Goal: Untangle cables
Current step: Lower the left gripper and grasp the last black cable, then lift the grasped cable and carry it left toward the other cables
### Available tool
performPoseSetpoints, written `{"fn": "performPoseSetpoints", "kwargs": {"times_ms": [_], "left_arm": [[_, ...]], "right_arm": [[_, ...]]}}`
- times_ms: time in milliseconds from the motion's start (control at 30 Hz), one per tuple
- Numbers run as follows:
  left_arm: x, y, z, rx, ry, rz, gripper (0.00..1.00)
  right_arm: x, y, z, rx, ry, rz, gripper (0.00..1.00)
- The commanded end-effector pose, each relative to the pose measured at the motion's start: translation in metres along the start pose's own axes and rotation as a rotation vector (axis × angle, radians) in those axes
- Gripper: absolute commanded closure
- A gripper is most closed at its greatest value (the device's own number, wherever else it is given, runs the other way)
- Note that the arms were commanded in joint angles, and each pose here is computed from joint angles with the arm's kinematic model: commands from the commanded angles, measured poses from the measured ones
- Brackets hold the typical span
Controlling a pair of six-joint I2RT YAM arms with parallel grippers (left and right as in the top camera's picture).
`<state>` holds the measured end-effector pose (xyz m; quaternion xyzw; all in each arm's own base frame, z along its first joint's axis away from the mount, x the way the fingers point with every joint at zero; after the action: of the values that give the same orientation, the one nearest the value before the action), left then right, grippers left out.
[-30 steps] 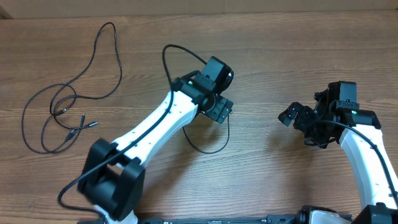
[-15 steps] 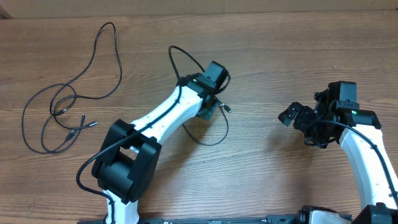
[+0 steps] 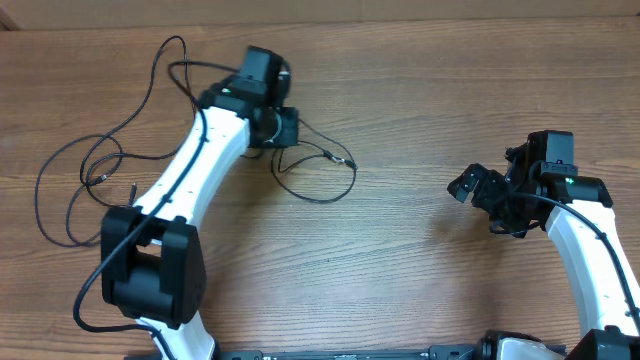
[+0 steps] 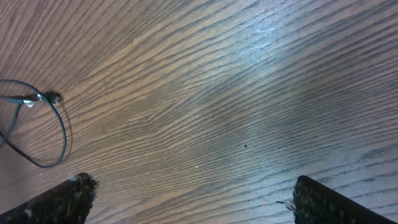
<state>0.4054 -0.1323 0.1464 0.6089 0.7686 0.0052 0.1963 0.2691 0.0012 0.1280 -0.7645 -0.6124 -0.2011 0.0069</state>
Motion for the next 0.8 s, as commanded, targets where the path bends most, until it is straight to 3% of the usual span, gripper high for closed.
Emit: {"fn": "performPoseSetpoints", "kwargs": {"times_ms": [0,200,433,467,600,700,767], "left_arm": [[0.001,-0.005,-0.001,0.046,-0.047,-0.055,0.89],[0.006,-0.018,0.006,0.086,-0.024,-0.056,0.86],[0.016,-0.036,0.020,0.134,0.010,-0.058,0.73],[0.018,-0.038,0.022,0.139,0.016,-0.059,0.67],[0.019,-0.041,0.026,0.140,0.012,-0.045,0.30],[0.016,-0.037,0.025,0.127,-0.008,-0.013,0.20],[0.010,-0.033,0.021,0.122,-0.036,0.021,0.18]], "right_arm": [[0.002,0.000,0.001,0.001,0.003,-0.015,0.00],[0.002,0.000,0.001,0.002,0.003,-0.014,0.00],[0.002,0.000,0.001,0.002,0.003,-0.015,0.00],[0.002,0.000,0.001,0.001,0.003,-0.014,0.00],[0.002,0.000,0.001,0.001,0.003,-0.015,0.00],[0.002,0.000,0.001,0.001,0.003,-0.015,0.00],[0.002,0.000,0.001,0.001,0.003,-0.015,0.00]]}}
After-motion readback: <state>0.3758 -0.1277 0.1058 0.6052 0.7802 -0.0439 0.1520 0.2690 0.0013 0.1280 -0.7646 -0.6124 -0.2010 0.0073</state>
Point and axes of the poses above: each gripper's point midway between its finger pads, its own z axis out along the fingers, its own x axis along the line the jaws close on, y = z × x, the point moved 4 cm from there along -z, back along the fingers, and after that the axes turned 15 degrees about -z, right-handed, at the moved point
